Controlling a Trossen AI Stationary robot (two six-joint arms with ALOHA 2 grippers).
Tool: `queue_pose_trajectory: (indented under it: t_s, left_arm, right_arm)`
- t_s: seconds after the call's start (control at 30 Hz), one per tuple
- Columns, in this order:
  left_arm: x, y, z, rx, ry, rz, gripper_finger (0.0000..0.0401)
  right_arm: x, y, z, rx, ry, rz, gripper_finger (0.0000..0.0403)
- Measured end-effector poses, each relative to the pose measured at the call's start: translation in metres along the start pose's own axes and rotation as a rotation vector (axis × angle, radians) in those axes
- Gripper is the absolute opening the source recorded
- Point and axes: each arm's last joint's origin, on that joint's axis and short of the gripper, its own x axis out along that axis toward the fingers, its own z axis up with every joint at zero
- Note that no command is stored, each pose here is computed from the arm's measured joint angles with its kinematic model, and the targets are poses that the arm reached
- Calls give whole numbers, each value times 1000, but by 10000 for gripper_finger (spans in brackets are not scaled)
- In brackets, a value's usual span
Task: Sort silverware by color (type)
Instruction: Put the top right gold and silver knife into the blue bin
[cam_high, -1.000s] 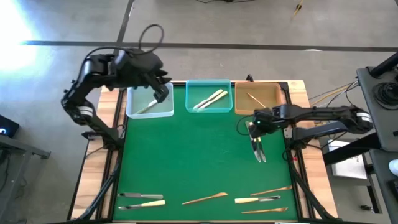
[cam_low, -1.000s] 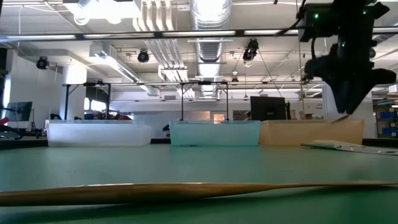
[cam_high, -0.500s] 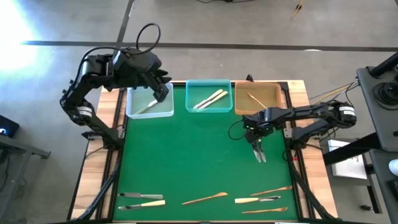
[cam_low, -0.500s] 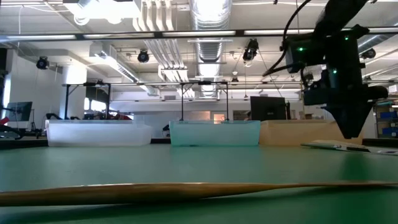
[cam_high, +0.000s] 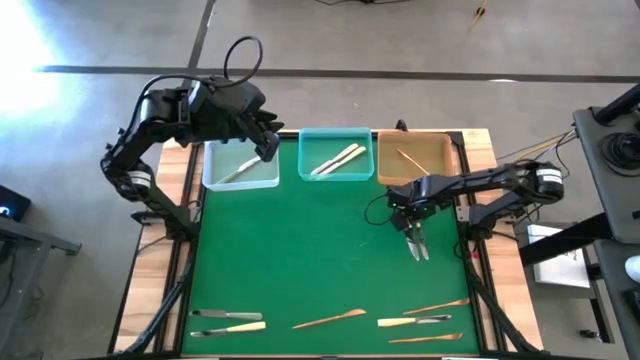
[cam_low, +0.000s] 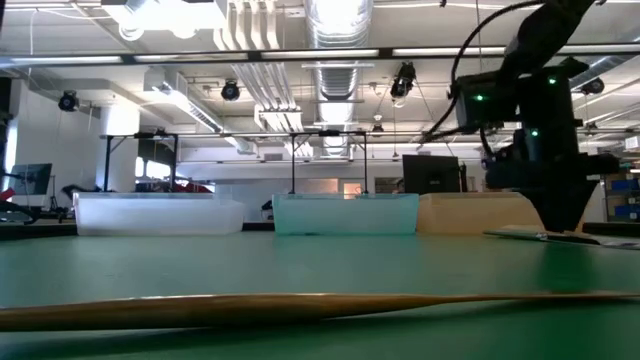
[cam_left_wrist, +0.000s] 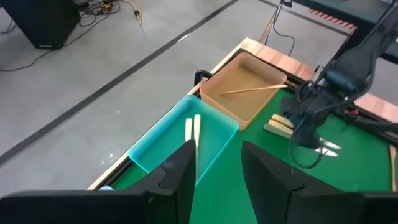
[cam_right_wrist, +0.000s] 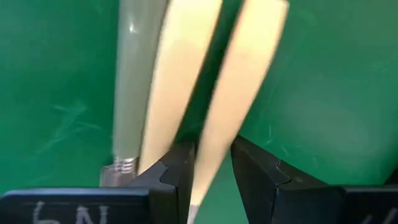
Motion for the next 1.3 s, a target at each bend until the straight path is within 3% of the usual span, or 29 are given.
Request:
queue_pose_trajectory:
  t_s: [0.23,0.4,0.5,0.73,0.8,0.87,1.0,1.1,1.2,1.3]
  left_arm:
    - [0,-2,0,-51,-1,-6,112]
    - [-2,-5,-1,-57,0,-19,112]
    - [-3,-7,-2,-30,1,-27,112]
    - [-13,-2,-4,108,-6,-29,112]
    - [-19,1,-6,154,5,-25,112]
    - [-26,6,-9,180,11,-24,112]
    - [-42,16,-16,230,34,-15,112]
    - [-54,23,-19,264,27,-2,112]
    - [-66,30,-21,305,-1,9,112]
    - [-78,37,-23,342,-31,5,112]
  right_arm:
    - [21,2,1,-61,53,-49,96]
    - [21,2,0,-105,59,-51,49]
    - [15,-1,-1,-84,50,-38,42]
    - [-28,-13,-12,13,85,43,42]
    - [-54,-9,-8,39,9,153,42]
    - [-74,-13,-13,50,-15,193,42]
    - [-129,-6,-9,11,-309,431,42]
    - [-164,-2,0,-87,-641,489,42]
    - [-193,5,11,-179,-936,462,42]
    - [-213,22,24,-358,-1147,411,42]
